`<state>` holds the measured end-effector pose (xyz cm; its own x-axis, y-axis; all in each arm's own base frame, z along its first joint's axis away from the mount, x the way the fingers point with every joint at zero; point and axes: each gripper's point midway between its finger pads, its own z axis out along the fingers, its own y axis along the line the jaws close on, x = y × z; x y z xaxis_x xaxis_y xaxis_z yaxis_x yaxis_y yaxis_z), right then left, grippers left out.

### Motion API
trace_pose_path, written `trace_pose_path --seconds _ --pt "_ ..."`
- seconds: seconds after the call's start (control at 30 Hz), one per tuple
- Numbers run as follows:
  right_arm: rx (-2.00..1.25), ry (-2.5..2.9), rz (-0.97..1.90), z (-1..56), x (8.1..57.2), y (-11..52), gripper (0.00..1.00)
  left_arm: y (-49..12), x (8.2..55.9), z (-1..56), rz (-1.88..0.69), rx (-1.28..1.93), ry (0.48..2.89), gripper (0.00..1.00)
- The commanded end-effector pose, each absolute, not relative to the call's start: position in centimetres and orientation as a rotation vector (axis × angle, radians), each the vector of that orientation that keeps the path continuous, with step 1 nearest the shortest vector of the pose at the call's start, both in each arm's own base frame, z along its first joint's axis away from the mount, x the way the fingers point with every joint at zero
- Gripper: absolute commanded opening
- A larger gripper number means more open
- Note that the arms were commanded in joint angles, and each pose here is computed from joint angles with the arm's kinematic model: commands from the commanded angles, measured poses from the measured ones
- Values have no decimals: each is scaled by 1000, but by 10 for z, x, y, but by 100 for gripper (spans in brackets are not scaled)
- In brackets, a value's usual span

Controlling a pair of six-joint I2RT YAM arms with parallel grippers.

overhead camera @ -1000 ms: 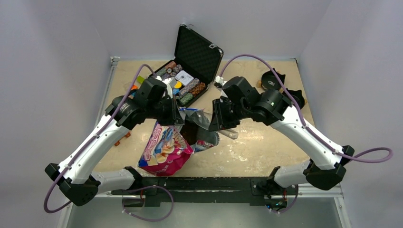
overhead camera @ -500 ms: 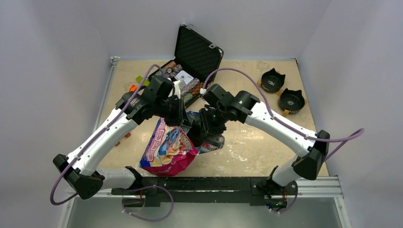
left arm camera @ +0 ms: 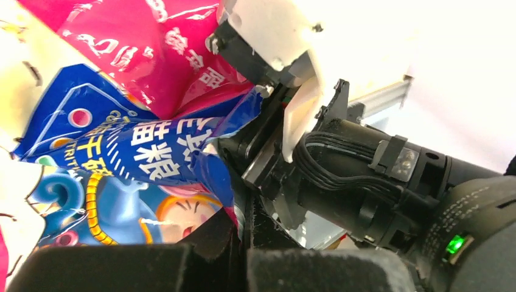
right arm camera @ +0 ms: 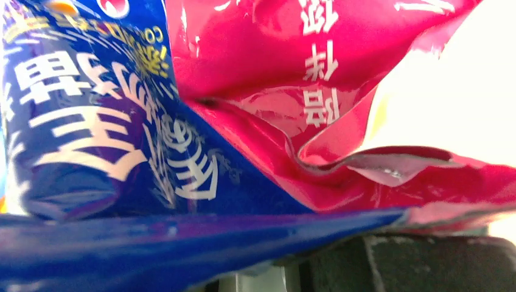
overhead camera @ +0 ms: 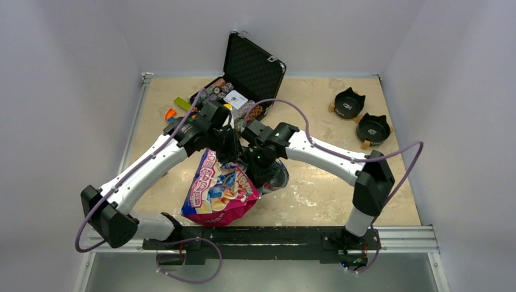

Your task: Serve the pet food

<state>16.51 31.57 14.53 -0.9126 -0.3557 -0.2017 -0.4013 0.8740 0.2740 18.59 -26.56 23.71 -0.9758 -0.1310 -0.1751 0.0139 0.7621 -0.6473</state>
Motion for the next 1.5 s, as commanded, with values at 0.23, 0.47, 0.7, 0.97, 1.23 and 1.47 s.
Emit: trace_pose_path --seconds 0.23,0.47,0.7,0.97,1.23,1.47 --pt "-1007 2273 1663 198 143 430 0 -292 185 292 -1242 40 2594 0" --pt "-921 2041 1829 256 143 381 0 -260 176 306 -1116 71 2503 0" --pt "-843 2036 1857 264 121 330 0 -222 180 321 -945 71 2352 0" --pt "-705 2088 1907 253 122 323 0 -214 178 326 -961 90 2231 0" --pt "-466 2406 1787 228 142 316 0 -214 177 319 -962 72 2248 0" --pt "-432 2574 1305 215 174 297 0 -215 180 314 -955 47 2270 0"
